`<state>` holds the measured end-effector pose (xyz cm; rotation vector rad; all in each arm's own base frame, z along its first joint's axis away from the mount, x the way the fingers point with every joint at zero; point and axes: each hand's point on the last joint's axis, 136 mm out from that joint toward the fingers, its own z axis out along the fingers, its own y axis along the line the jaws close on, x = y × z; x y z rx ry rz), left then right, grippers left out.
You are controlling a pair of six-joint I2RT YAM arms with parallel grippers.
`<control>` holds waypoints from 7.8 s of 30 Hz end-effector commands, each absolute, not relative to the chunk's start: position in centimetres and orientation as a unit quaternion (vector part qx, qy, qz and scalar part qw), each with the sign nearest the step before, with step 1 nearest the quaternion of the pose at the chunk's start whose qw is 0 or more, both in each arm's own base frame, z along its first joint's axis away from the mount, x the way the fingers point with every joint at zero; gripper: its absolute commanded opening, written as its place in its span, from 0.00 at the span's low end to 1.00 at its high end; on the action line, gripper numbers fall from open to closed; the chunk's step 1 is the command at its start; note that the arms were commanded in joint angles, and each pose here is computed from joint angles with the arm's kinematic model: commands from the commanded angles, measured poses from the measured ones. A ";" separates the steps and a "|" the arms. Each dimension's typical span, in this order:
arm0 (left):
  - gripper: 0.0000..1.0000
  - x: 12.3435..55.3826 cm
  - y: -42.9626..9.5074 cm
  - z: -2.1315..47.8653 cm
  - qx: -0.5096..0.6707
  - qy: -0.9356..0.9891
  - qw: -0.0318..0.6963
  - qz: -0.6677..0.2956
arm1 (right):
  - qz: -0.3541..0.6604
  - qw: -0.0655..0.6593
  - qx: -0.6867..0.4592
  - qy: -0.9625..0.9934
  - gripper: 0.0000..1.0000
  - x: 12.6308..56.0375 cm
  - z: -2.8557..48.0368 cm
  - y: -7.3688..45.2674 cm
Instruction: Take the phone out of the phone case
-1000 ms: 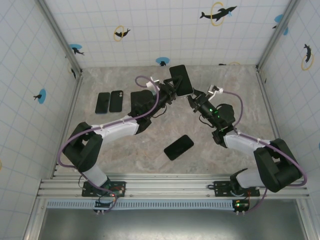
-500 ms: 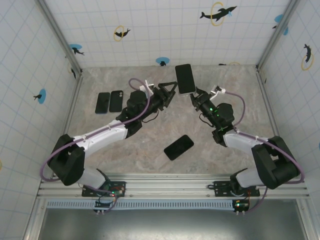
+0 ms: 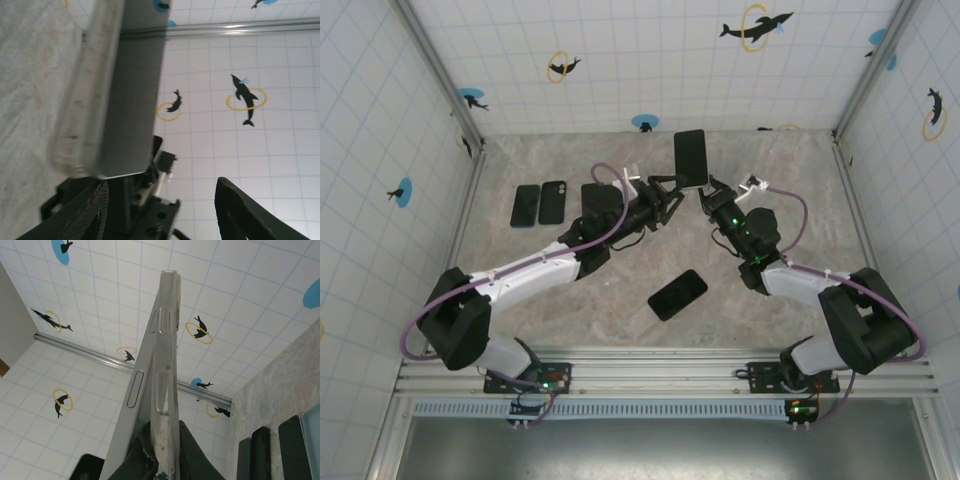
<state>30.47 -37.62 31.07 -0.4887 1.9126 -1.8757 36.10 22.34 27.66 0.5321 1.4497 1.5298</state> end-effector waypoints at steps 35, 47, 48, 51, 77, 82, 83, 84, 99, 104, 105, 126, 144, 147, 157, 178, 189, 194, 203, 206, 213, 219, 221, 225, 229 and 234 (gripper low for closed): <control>0.48 30.9 -37.7 29.7 -0.217 0.665 0.189 -0.689 | 0.640 0.519 0.160 0.544 0.01 35.4 32.9 23.3; 0.47 32.4 -38.2 30.2 -0.235 0.638 0.200 -0.705 | 0.650 0.516 0.159 0.536 0.00 34.8 33.0 23.4; 0.46 32.5 -38.1 29.9 -0.243 0.634 0.198 -0.707 | 0.650 0.516 0.159 0.534 0.00 34.6 33.1 23.5; 0.42 33.3 -37.4 29.9 -0.270 0.611 0.208 -0.715 | 0.646 0.525 0.172 0.527 0.00 34.0 33.0 23.1; 0.00 34.9 -40.1 35.6 -0.261 0.594 0.216 -0.730 | 0.522 0.554 0.236 0.604 0.00 34.9 26.7 21.8; 0.00 34.3 -39.8 36.3 -0.251 0.598 0.223 -0.728 | 0.475 0.557 0.259 0.630 0.00 36.1 23.6 19.9; 0.00 34.1 -39.7 36.3 -0.251 0.599 0.223 -0.727 | 0.465 0.557 0.261 0.636 0.00 36.3 23.1 19.6; 0.00 34.0 -39.5 36.2 -0.252 0.600 0.222 -0.726 | 0.457 0.557 0.265 0.641 0.00 36.5 22.7 19.3; 0.00 35.6 -35.7 25.8 -0.298 0.653 0.239 -0.654 | 0.444 0.530 0.251 0.677 0.00 37.4 20.5 17.4; 0.00 37.3 -34.7 21.7 -0.310 0.674 0.244 -0.625 | 0.446 0.521 0.252 0.682 0.00 37.3 20.0 17.2; 0.00 37.6 -34.7 21.0 -0.310 0.675 0.244 -0.623 | 0.447 0.521 0.252 0.682 0.00 37.3 20.0 17.2; 0.00 44.0 -35.4 12.0 -0.333 0.711 0.208 -0.584 | 0.454 0.495 0.274 0.688 0.00 37.3 17.6 16.2; 0.10 45.7 -36.0 7.4 -0.378 0.728 0.141 -0.555 | 0.458 0.473 0.290 0.694 0.00 37.4 15.8 15.8; 0.12 45.9 -36.1 7.1 -0.385 0.725 0.135 -0.555 | 0.459 0.470 0.292 0.695 0.00 37.4 15.6 15.8; 0.24 45.7 -35.4 6.0 -0.399 0.734 0.125 -0.535 | 0.463 0.464 0.302 0.693 0.00 37.3 15.1 15.4; 0.48 42.9 -34.6 6.8 -0.426 0.760 0.102 -0.481 | 0.476 0.454 0.313 0.685 0.00 37.1 15.0 15.2; 0.50 41.3 -35.1 5.8 -0.430 0.763 0.083 -0.476 | 0.480 0.453 0.319 0.680 0.00 37.1 15.1 14.7; 0.51 40.7 -34.8 5.0 -0.436 0.764 0.077 -0.469 | 0.480 0.452 0.321 0.679 0.00 37.1 15.0 14.5; 0.52 39.0 -34.2 4.6 -0.456 0.758 0.053 -0.463 | 0.478 0.449 0.323 0.682 0.00 37.2 14.8 14.6; 0.53 38.3 -34.2 4.4 -0.460 0.757 0.040 -0.461 | 0.475 0.448 0.323 0.685 0.00 37.3 14.7 14.6; 0.53 38.4 -34.5 3.8 -0.462 0.753 0.034 -0.467 | 0.475 0.445 0.322 0.687 0.00 37.5 14.6 14.7; 0.53 39.9 -35.3 3.1 -0.455 0.759 0.040 -0.463 | 0.472 0.447 0.325 0.687 0.00 37.5 14.6 14.4; 0.53 40.2 -35.5 2.8 -0.455 0.760 0.041 -0.463 | 0.471 0.448 0.325 0.686 0.00 37.5 14.7 14.3; 0.53 40.9 -35.9 2.6 -0.452 0.759 0.042 -0.467 | 0.471 0.449 0.326 0.686 0.00 37.5 14.7 14.1; 0.54 41.3 -35.9 2.8 -0.447 0.761 0.046 -0.468 | 0.470 0.448 0.327 0.687 0.00 37.4 14.6 14.0; 0.54 41.4 -35.0 3.1 -0.445 0.763 0.056 -0.466 | 0.471 0.445 0.323 0.689 0.00 37.5 14.5 14.3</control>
